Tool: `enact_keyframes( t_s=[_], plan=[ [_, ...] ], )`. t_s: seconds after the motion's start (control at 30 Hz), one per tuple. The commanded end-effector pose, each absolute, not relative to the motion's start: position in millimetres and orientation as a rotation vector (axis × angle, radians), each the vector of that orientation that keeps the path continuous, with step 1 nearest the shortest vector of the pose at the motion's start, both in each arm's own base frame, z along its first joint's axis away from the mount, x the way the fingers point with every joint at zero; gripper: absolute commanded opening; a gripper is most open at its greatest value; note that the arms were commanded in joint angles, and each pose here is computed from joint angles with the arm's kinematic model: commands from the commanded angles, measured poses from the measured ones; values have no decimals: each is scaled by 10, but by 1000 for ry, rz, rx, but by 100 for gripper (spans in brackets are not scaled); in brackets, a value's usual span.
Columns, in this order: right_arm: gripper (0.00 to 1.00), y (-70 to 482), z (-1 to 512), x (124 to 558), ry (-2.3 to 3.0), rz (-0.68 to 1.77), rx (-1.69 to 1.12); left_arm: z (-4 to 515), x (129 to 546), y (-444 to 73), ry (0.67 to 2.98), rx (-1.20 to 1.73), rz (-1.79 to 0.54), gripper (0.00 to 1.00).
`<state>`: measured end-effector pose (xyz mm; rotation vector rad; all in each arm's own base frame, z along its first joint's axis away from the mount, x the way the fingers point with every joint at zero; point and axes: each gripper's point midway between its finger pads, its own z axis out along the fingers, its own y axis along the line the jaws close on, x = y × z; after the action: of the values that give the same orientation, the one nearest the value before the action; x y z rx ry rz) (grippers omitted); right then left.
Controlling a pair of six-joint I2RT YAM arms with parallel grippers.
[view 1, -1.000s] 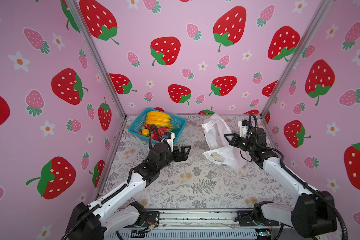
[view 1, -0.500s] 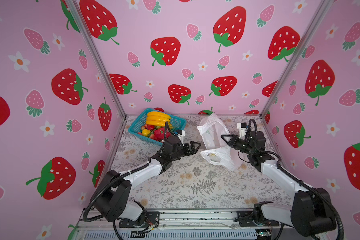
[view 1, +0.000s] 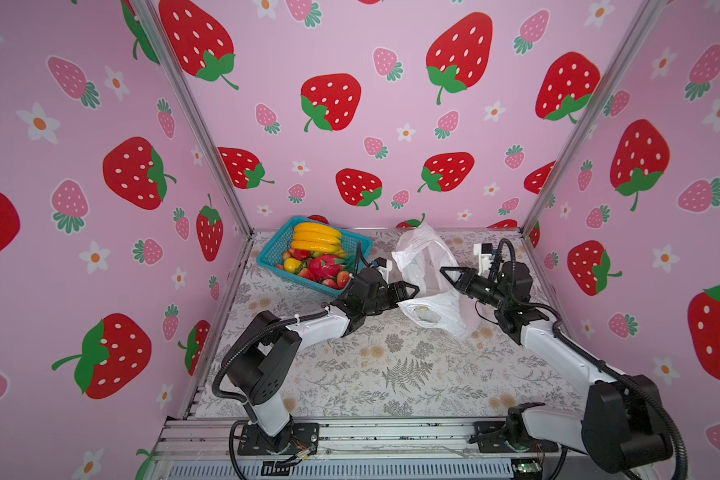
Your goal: Place the fake fruits into the plastic bag and tie a complex knot
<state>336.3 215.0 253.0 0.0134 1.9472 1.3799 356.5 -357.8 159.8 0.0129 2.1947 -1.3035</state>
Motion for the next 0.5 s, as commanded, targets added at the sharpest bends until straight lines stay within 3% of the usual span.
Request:
enact_keyframes(
  t_s=[0.0, 0.13, 0.23, 0.37, 0.47],
  plan=[
    [0, 2192, 2726, 3377, 1900, 1397, -23, 1889, 3671, -3725, 2090, 30, -1373, 43],
    [0, 2078, 2725, 3413, 1962, 1240, -88, 1840, 3755, -3598, 2086, 10, -1368, 15],
    [0, 1780, 2755, 3518, 2053, 902, -128, 1713, 3719, -3395, 2130, -16, -1300, 0],
    [0, 1378, 2894, 3612, 2080, 536, -119, 1440, 3570, -3097, 2252, -20, -1120, 0],
    [0, 1320, 3003, 3642, 2052, 491, -111, 1356, 3473, -3048, 2306, 35, -1073, 0]
  ],
)
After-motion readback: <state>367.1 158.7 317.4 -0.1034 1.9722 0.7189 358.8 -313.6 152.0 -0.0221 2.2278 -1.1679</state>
